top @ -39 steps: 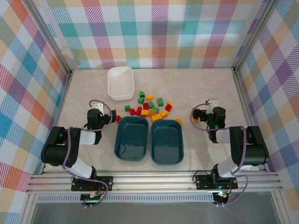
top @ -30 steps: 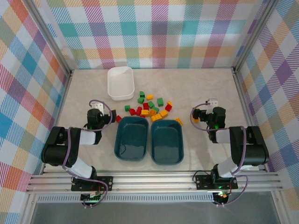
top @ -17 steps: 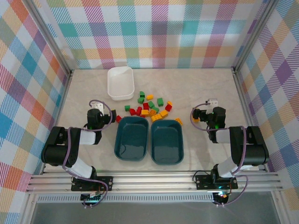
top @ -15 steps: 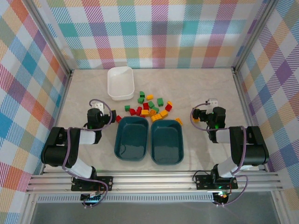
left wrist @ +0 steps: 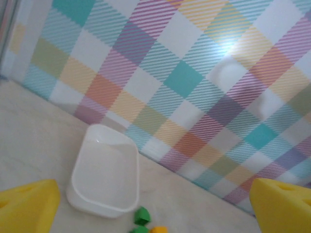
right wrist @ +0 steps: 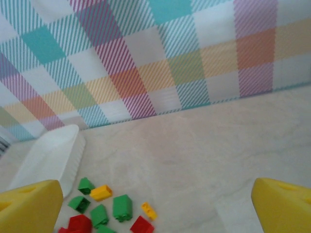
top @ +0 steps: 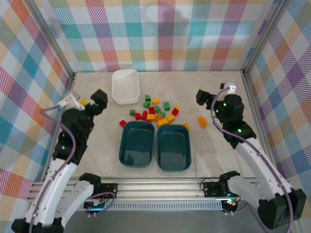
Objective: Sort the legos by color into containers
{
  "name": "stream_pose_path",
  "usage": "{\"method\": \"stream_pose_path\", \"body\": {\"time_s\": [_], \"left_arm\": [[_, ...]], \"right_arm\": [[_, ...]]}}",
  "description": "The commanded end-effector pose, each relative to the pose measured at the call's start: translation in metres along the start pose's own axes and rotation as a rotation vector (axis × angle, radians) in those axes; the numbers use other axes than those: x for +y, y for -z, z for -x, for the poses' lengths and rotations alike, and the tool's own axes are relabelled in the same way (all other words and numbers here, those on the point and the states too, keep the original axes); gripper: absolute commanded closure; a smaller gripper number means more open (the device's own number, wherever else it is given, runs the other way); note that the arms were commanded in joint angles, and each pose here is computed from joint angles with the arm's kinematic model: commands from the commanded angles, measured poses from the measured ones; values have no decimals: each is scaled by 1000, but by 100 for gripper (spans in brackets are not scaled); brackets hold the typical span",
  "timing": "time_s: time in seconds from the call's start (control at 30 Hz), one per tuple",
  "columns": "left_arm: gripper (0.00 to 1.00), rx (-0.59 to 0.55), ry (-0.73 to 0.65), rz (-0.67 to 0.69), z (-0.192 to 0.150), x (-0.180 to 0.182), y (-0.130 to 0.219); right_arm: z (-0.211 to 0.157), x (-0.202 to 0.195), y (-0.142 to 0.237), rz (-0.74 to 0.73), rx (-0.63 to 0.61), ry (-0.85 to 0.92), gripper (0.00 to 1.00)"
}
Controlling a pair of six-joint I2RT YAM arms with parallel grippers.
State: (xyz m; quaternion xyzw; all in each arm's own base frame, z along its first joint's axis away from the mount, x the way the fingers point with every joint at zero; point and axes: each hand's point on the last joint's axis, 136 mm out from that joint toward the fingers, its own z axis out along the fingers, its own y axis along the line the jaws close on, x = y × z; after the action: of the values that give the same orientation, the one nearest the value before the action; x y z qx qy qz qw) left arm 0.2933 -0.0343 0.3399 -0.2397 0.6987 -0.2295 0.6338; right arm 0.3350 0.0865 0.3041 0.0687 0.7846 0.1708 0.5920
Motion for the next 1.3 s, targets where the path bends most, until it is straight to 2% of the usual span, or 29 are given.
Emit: {"method": "stream_pose_path", "body": {"time_s": [0.0, 0.1, 0.13, 0.27, 0.4, 0.53, 0.63, 0.73, 0.93, 1.07, 1.13, 1.2, 1.27], "left_arm": [[0, 197, 182, 131, -77, 59, 13], [23, 369, 184, 206, -114, 76, 32], [26, 449, 170, 239, -129, 81, 38], [26, 749, 40, 362, -181, 97, 57], [22, 899, -49, 372, -222, 104, 71], [18, 981, -108, 308, -250, 100, 76], [20, 1016, -149, 326, -261, 105, 72], [22, 1025, -200, 359, -266, 114, 69], [29, 1071, -230, 364, -290, 123, 62], [48, 1110, -280, 374, -297, 124, 58], [54, 1115, -302, 374, -296, 122, 57], [60, 1121, -316, 355, -294, 117, 57], [74, 1126, -338, 334, -290, 110, 57]], "right_arm": [[-98, -13, 15, 10, 321, -148, 0], [-129, -29, 32, -111, 500, -178, 14], [-142, -34, 37, -146, 570, -180, 17], [-196, -23, 55, -139, 795, -134, 21], [-239, -5, 72, -88, 944, -126, 21], [-264, 8, 80, -45, 1030, -115, 22], [-276, 4, 81, -67, 1064, -90, 27], [-284, 0, 80, -96, 1074, -57, 35], [-296, -4, 72, -145, 1042, -13, 57], [-298, -6, 66, -173, 1015, 15, 71], [-300, -2, 64, -153, 1016, 6, 81], [-298, 2, 65, -125, 1007, -1, 86], [-292, 1, 67, -125, 989, 6, 92]]}}
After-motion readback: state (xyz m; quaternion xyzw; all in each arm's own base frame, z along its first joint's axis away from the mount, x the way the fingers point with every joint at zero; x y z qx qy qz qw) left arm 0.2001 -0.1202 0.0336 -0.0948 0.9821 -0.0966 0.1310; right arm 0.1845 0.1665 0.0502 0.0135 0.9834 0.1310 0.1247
